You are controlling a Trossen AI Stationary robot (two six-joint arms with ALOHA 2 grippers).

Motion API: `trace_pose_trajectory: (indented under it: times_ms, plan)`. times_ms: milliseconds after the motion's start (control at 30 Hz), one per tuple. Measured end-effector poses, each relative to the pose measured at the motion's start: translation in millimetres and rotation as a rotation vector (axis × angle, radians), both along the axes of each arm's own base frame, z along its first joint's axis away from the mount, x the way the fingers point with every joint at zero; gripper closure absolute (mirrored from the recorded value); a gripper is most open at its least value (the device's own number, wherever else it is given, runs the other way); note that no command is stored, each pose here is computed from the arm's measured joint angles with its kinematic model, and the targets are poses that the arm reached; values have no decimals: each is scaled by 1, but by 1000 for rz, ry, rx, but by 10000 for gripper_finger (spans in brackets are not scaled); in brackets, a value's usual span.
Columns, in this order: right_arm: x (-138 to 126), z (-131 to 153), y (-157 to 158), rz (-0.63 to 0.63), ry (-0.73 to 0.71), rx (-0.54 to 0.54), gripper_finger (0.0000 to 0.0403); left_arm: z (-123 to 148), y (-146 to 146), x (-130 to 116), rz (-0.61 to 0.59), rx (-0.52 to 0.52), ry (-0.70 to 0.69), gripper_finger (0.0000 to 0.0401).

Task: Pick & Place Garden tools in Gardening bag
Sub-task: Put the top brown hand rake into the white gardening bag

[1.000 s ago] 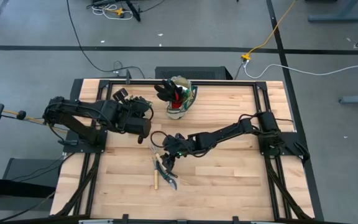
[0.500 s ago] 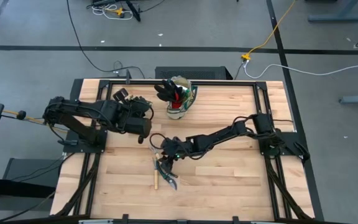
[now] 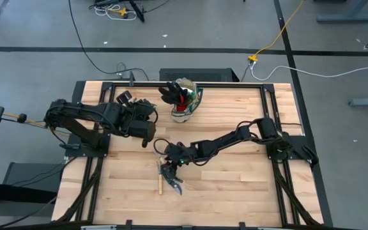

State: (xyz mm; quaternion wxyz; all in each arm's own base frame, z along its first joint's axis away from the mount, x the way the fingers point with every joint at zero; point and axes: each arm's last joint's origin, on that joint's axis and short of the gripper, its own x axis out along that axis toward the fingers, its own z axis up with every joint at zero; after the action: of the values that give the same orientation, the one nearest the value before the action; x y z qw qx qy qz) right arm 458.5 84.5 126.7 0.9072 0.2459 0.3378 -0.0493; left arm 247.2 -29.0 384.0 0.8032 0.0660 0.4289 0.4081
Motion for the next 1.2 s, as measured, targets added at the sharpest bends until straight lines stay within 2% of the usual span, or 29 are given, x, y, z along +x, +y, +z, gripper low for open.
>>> trace_pose_trajectory:
  times_ms: [267, 600, 767, 1033, 1200]
  plan:
    - [2, -10, 1, 2, 3, 0, 211, 0, 0, 0, 0, -1, -1, 346]
    - [3, -9, 1, -1, -13, 1, 217, 0, 0, 0, 0, -1, -2, 346]
    - [2, -10, 1, 0, -1, 2, 250, 0, 0, 0, 0, -1, -2, 346]
    - [1, -11, 0, 4, 14, 3, 350, 0, 0, 0, 1, -1, -3, 346]
    - [1, -11, 0, 7, 15, 1, 351, 0, 0, 0, 1, -2, -3, 346]
